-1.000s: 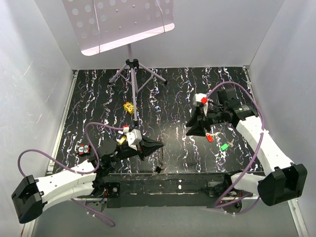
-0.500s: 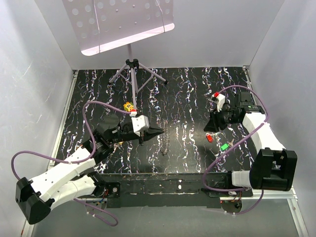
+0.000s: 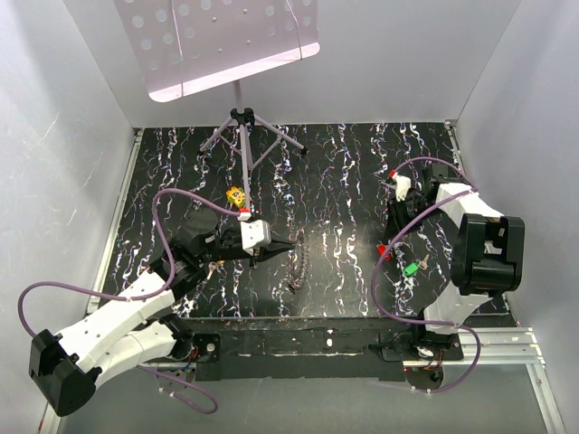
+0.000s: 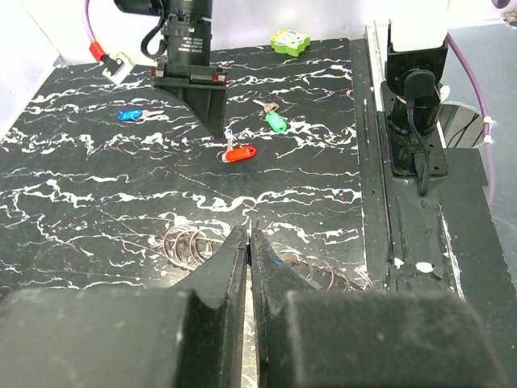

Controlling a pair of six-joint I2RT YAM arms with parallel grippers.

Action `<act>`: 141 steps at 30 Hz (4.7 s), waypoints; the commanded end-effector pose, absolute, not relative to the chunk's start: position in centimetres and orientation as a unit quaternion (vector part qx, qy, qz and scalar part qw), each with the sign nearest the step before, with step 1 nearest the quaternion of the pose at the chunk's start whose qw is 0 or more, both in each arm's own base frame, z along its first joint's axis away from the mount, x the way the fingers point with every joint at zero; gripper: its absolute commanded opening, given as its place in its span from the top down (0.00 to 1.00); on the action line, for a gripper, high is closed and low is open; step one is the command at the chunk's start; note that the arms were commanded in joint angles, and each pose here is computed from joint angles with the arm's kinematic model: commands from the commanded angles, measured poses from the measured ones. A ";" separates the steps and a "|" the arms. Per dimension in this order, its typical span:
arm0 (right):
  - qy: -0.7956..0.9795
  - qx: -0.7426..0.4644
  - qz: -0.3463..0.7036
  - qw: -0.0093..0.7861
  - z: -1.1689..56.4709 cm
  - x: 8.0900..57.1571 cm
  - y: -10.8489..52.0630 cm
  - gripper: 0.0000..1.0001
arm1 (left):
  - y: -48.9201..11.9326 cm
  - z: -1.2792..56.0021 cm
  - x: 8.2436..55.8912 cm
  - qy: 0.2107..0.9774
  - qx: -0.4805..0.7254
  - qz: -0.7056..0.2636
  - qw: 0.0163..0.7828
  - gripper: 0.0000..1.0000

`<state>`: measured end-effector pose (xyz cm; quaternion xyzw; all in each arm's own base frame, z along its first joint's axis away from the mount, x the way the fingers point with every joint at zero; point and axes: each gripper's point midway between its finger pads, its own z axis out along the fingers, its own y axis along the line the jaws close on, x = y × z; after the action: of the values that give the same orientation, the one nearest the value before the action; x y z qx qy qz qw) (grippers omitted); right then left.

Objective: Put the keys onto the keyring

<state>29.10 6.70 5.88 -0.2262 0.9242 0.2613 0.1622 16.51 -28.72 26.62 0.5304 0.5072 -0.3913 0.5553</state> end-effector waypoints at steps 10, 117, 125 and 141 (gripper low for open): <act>0.925 -0.233 0.268 0.136 5.1 30.5 7.6 0.66 | -28.5 27.4 16.0 0.484 0.547 -0.387 0.563 1.00; 0.570 -0.573 0.482 0.339 34.2 15.0 26.3 0.99 | -29.7 35.1 18.2 0.355 0.505 -0.373 0.693 1.00; 0.584 -0.581 0.441 0.357 33.8 16.8 27.0 0.99 | -30.1 34.6 18.1 0.360 0.506 -0.382 0.684 1.00; 0.561 -0.601 0.434 0.369 35.1 16.5 28.2 0.99 | -30.6 34.1 18.5 0.387 0.491 -0.386 0.678 1.00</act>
<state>16.49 27.92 32.99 -0.5943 0.5842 0.4363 0.3394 18.07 -30.79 33.14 0.5073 0.3855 -0.3945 0.6621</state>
